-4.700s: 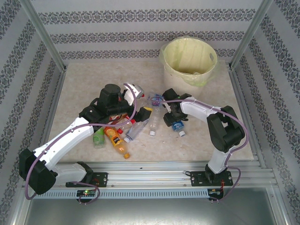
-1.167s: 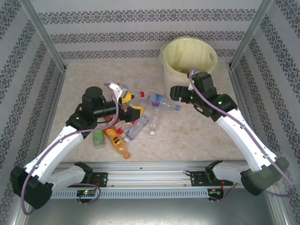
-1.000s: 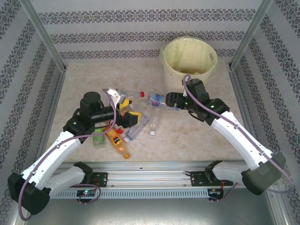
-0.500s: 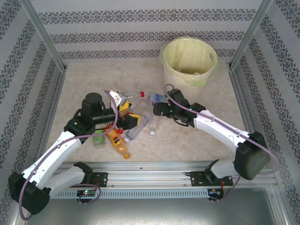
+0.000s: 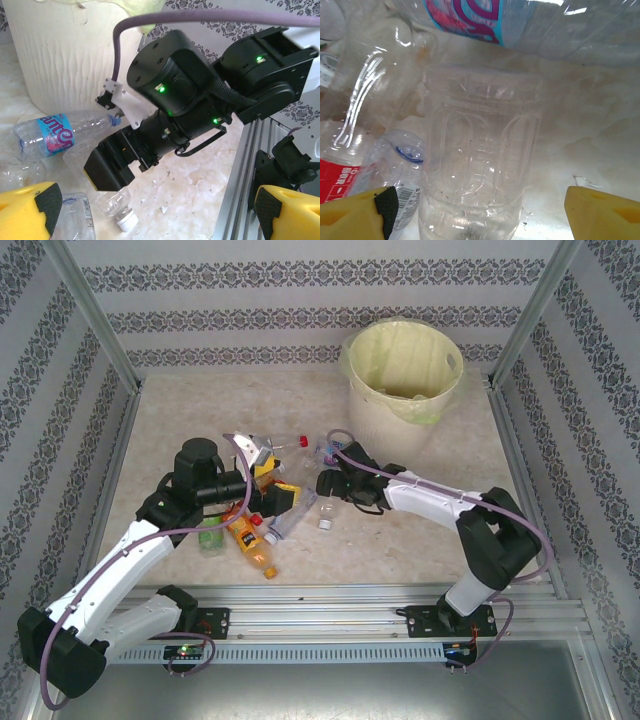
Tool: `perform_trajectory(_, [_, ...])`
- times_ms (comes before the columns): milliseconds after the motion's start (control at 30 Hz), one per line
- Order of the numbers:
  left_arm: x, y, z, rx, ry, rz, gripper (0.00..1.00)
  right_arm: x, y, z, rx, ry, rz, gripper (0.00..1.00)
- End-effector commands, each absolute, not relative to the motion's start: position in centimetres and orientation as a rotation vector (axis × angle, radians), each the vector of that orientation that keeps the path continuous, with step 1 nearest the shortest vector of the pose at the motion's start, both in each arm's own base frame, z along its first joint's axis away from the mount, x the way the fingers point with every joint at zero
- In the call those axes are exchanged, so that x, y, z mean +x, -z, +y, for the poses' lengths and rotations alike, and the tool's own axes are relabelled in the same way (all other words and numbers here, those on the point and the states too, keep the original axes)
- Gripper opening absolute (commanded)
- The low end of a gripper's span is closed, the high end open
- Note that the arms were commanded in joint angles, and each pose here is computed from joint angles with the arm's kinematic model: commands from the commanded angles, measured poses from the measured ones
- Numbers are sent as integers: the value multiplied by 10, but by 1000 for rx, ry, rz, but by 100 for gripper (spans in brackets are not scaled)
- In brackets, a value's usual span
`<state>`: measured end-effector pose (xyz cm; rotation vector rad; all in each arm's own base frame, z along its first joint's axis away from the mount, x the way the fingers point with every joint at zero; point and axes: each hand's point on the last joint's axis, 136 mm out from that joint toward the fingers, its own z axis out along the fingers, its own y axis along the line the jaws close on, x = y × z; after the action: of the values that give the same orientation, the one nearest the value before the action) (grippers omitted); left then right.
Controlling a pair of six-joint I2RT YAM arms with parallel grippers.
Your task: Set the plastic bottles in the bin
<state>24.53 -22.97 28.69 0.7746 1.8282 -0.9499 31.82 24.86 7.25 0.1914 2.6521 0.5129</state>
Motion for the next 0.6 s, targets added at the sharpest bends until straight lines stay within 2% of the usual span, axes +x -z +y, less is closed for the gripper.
perform_trajectory(0, [241, -290, -227, 789, 935, 1811, 100, 325, -69, 258, 223, -536, 2637, 86])
perform_trajectory(200, [241, -290, -227, 785, 930, 1807, 100, 333, -61, 259, 213, -502, 2645, 85])
perform_trajectory(567, [248, -282, -229, 770, 932, 1810, 100, 347, -54, 257, 225, -524, 2629, 75])
